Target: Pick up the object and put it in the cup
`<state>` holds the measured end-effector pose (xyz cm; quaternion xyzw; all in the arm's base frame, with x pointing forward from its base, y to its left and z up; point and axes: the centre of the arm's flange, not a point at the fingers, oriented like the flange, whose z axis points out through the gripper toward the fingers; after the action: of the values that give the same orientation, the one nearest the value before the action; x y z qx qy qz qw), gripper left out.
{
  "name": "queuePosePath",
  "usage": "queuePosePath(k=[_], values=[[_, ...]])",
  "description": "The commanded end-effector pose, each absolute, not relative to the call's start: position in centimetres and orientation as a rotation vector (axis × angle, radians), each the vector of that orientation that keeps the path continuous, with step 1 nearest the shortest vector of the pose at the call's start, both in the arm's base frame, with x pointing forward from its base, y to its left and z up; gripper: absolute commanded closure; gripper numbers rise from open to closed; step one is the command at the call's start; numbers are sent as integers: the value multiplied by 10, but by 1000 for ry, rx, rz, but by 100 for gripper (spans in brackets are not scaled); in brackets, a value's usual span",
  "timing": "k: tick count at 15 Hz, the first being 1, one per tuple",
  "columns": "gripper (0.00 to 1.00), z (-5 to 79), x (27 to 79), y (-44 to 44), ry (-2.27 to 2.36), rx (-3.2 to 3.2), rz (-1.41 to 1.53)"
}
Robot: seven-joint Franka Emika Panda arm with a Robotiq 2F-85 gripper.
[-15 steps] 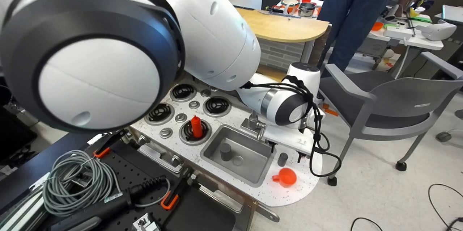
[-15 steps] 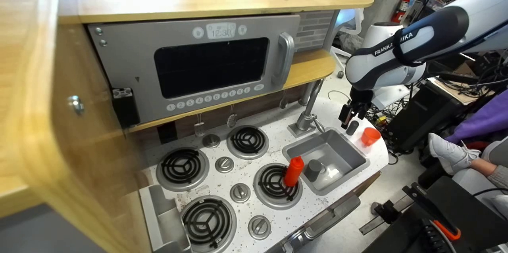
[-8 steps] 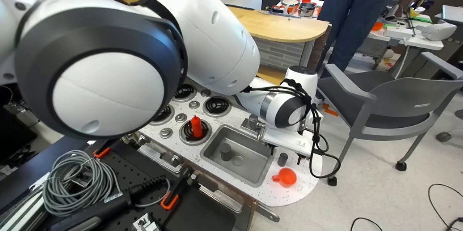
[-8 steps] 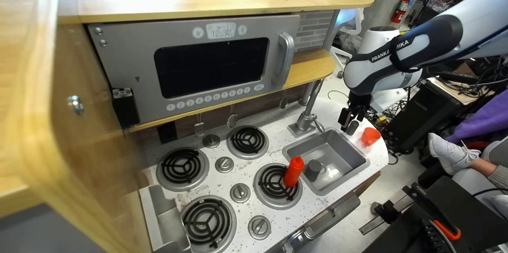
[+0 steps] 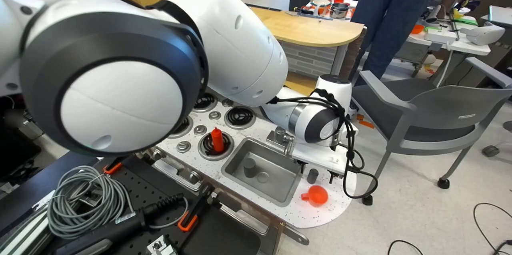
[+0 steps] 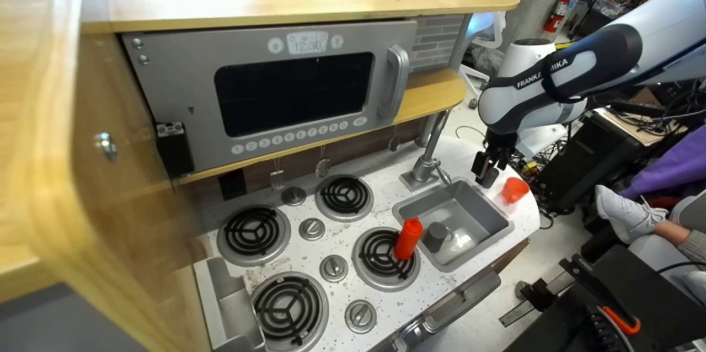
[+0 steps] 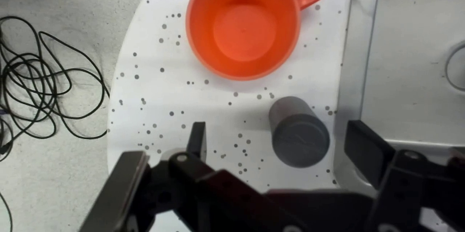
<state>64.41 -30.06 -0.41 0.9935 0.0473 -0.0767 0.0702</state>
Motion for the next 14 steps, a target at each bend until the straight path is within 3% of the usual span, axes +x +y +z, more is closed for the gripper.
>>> queuePosePath(k=[1,2,10,14], values=[[28,-4,650,-304,173,2970,-263],[31,-4,650,-304,174,2969,-264],[93,-5,648,-307,193,2954,-269],[92,10,647,-312,167,2960,-265]])
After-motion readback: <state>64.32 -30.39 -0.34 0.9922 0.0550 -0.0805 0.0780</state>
